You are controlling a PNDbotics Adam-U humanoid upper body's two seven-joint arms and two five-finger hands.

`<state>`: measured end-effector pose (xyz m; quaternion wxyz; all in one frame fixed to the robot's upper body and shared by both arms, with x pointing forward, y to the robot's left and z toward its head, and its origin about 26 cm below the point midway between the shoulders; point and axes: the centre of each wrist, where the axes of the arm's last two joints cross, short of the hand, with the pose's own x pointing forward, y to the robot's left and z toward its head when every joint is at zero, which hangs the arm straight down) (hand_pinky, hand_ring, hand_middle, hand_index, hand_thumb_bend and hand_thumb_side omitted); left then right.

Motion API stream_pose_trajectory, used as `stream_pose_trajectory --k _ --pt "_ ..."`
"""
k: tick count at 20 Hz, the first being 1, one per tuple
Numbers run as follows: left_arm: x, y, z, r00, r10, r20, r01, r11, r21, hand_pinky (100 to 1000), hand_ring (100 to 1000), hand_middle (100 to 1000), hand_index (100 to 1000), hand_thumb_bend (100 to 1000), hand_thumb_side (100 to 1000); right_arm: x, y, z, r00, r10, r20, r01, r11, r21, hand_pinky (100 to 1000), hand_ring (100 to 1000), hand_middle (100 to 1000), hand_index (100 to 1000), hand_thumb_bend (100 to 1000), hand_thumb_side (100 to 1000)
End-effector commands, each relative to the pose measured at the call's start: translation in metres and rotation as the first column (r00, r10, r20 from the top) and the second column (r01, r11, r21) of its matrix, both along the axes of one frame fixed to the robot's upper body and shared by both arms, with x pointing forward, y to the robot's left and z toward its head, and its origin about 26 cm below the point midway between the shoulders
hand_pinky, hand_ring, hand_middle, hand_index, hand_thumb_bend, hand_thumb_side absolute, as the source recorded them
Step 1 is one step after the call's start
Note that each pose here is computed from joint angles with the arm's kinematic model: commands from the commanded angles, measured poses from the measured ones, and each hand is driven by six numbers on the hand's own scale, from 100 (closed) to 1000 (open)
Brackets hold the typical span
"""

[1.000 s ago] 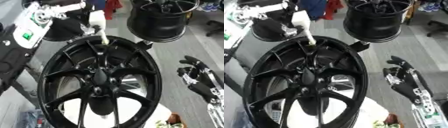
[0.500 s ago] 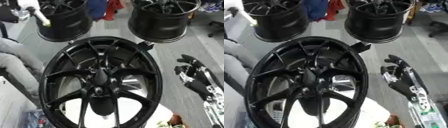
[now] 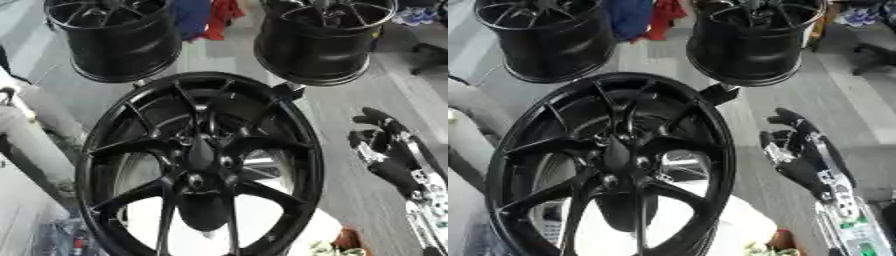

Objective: Pull the pin out of the wheel hub.

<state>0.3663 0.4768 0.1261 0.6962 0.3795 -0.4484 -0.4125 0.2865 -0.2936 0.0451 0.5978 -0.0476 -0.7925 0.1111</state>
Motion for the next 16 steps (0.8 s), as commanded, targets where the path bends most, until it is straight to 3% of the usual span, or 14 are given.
stream_pose_trajectory --k 1,4,6,9,11,12,16 --pt "-0.011 0.022 -0.006 0.997 0.075 0.03 -0.076 0.997 0.032 679 782 848 943 690 742 0.002 -0.001 0.008 1.0 0.006 0.024 -0.006 1.0 -0.016 645 651 771 887 251 271" --pt "-0.016 0.026 -0.019 0.994 0.084 0.067 -0.085 0.996 0.007 683 789 867 950 741 771 0.002 -0.001 0.008 1.0 0.006 0.023 -0.006 1.0 -0.015 645 651 771 887 251 271" --pt "-0.016 0.025 -0.02 0.99 0.085 0.116 -0.083 0.996 -0.02 648 757 835 930 708 792 0.002 -0.001 0.008 1.0 0.005 0.023 -0.004 1.0 -0.014 645 650 771 887 251 271" --pt "-0.016 0.018 -0.015 0.969 0.092 0.227 -0.075 0.994 -0.083 566 700 777 876 486 753 0.002 -0.002 0.007 1.0 0.001 0.022 -0.001 1.0 -0.011 645 650 770 887 251 271" --pt "-0.017 0.009 -0.014 0.948 0.094 0.305 -0.055 0.99 -0.133 546 688 766 864 424 728 0.002 -0.001 0.007 1.0 0.001 0.023 -0.001 1.0 -0.009 645 650 770 887 251 272" --pt "-0.019 0.001 -0.015 0.926 0.099 0.365 -0.039 0.985 -0.169 520 677 754 845 370 707 0.002 -0.001 0.007 1.0 0.002 0.024 -0.002 1.0 -0.008 645 650 770 887 250 273" --pt "-0.029 -0.056 -0.028 0.803 0.168 0.572 0.088 0.915 -0.393 470 663 738 820 320 702 0.003 0.0 0.007 1.0 0.004 0.026 -0.004 1.0 -0.001 646 650 770 887 251 273"
